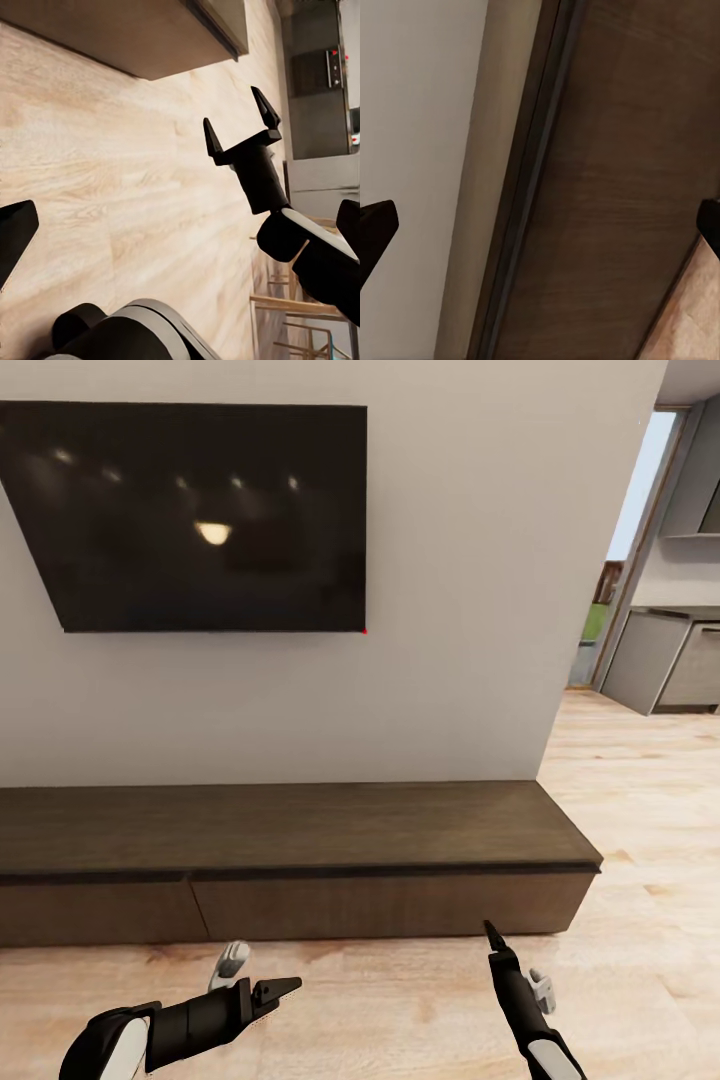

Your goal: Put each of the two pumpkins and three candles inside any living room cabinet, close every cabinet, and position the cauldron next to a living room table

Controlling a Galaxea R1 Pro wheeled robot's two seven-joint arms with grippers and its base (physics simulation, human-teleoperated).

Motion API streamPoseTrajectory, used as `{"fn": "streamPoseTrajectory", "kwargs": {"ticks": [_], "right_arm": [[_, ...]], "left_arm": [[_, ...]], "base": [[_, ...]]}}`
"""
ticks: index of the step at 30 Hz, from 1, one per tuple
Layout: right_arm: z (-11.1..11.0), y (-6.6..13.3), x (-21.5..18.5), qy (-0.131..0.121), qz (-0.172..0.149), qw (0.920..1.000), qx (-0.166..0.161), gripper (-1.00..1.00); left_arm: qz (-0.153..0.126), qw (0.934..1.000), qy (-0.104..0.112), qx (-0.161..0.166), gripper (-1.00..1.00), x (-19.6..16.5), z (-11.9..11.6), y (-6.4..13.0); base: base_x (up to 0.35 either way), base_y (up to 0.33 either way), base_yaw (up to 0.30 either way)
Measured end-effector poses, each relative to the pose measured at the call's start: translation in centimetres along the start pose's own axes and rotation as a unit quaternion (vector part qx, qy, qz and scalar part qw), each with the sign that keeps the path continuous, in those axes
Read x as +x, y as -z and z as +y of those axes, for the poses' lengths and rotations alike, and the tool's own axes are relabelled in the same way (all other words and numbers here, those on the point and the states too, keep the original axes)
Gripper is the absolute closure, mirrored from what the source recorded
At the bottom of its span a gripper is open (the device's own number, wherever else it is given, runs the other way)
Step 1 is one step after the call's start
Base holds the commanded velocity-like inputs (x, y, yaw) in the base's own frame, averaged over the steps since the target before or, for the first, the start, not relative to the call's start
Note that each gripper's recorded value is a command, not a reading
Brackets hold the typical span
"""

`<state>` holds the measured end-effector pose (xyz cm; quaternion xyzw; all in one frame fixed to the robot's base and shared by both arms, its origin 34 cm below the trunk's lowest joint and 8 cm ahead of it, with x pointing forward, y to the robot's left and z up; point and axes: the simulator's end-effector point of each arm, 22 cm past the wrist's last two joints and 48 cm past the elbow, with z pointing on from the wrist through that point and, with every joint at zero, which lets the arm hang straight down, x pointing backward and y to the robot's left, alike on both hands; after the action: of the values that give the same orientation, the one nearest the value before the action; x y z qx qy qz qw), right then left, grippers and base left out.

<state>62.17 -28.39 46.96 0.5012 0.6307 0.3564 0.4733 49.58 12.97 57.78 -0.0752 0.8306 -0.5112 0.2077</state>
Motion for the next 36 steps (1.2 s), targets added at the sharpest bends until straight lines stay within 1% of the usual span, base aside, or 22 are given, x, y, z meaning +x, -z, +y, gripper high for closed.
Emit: {"fn": "streamPoseTrajectory", "kwargs": {"ticks": [9, 18, 25, 26, 29, 30, 36], "right_arm": [[0.0, 0.0, 0.0, 0.001, -0.001, 1.0000, 0.000, -1.00], [0.0, 0.0, 0.0, 0.000, 0.000, 1.0000, 0.001, -1.00], [0.0, 0.0, -0.1, 0.000, -0.001, 1.0000, 0.001, -1.00], [0.1, 0.0, 0.8, -0.002, 0.008, 1.0000, -0.001, -1.00], [0.5, 0.1, 3.2, -0.011, 0.033, 0.9994, -0.008, -1.00], [0.7, 0.1, 3.8, -0.012, 0.038, 0.9991, -0.010, -1.00], [1.1, 0.0, 5.6, -0.006, 0.055, 0.9985, -0.006, -1.00]], "left_arm": [[0.000, 1.0000, 0.000, 0.000, -1.00, 0.0, 0.0, 0.0], [0.000, 1.0000, 0.000, 0.000, -1.00, 0.0, 0.0, 0.0], [0.000, 1.0000, 0.000, 0.000, -1.00, 0.0, 0.0, 0.0], [0.002, 1.0000, 0.002, 0.005, -1.00, 0.2, -0.3, -0.2], [-0.003, 0.9997, -0.003, 0.024, -1.00, 0.1, -1.8, -0.6], [-0.003, 0.9997, -0.002, 0.025, -1.00, 0.1, -1.9, -0.8], [-0.003, 0.9992, 0.002, 0.040, -1.00, 0.6, -3.1, -2.0]], "base": [[0.207, 0.000, 0.000], [0.020, 0.000, 0.000], [0.093, 0.000, 0.000], [0.000, 0.000, 0.000], [0.000, 0.000, 0.000], [0.000, 0.000, 0.000], [0.003, 0.000, 0.000]]}}
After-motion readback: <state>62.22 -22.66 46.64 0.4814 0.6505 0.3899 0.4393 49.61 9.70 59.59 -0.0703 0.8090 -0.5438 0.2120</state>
